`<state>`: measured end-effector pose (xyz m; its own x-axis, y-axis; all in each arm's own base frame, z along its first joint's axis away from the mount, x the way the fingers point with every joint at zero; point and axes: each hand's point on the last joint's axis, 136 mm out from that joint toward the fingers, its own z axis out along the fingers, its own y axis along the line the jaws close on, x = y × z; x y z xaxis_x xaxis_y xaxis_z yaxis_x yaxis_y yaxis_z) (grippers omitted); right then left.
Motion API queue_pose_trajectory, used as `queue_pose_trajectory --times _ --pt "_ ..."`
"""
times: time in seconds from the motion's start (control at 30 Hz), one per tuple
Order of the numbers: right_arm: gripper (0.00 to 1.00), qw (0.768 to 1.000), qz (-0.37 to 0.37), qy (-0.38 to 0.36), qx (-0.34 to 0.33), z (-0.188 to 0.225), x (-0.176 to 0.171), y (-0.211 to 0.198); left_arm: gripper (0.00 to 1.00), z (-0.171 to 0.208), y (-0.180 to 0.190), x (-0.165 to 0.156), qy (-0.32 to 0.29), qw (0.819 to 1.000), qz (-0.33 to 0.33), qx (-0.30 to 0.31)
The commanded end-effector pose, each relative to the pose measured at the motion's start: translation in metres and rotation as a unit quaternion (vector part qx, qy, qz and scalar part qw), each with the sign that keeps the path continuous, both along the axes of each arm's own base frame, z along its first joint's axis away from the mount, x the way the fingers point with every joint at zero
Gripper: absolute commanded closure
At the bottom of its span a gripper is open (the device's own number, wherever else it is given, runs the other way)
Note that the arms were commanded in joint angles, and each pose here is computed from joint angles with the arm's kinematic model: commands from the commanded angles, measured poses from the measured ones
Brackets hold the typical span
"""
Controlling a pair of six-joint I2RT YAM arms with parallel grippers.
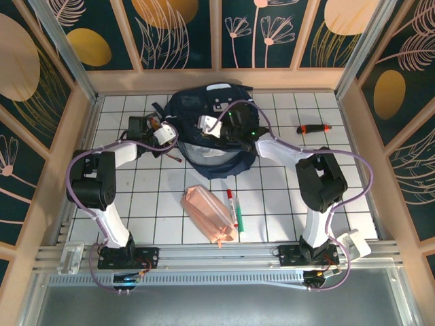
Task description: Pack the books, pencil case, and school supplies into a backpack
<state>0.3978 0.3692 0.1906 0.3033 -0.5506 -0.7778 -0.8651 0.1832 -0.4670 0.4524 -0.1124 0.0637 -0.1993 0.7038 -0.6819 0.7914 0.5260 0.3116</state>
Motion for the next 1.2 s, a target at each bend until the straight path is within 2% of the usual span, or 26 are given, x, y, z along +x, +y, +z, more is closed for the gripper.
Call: queue_pose_trajectory --times 0.0,0.17,0.33,0.43,0.57,0.73,0.8,1.07,1.17 --pt "1.00 0.995 0.001 -0.066 0.071 0.085 0.010 -0.003 0.62 -0.001 -0.003 0.008 0.001 1.000 -0.024 0.005" --pt "1.00 0.994 0.010 -0.063 0.088 0.099 0.007 -0.005 0.66 -0.002 -0.004 0.015 -0.007 0.999 -0.031 0.009" --pt "1.00 0.991 0.020 -0.065 0.111 0.111 -0.001 -0.005 0.63 0.004 0.000 0.032 -0.031 0.999 -0.004 0.005" --pt "1.00 0.991 0.018 -0.069 0.116 0.116 0.001 -0.007 0.61 -0.003 -0.005 0.026 -0.023 0.999 -0.035 0.016" --pt "1.00 0.989 0.013 -0.069 0.129 0.123 0.005 -0.010 0.60 0.001 -0.013 0.017 -0.046 0.997 -0.065 0.014" --pt "1.00 0.988 0.022 -0.061 0.143 0.127 0.003 -0.007 0.63 0.041 -0.031 0.013 -0.121 0.987 -0.087 -0.059" --pt "1.00 0.987 0.007 -0.060 0.147 0.129 0.015 -0.020 0.63 0.062 -0.036 0.012 -0.149 0.981 -0.092 -0.085" --pt "1.00 0.986 0.017 -0.075 0.147 0.146 0.016 -0.035 0.63 0.084 -0.030 0.000 -0.203 0.962 -0.035 -0.178" --pt "1.00 0.986 0.012 -0.079 0.149 0.151 0.018 -0.042 0.66 0.074 -0.033 -0.008 -0.184 0.963 -0.042 -0.191"
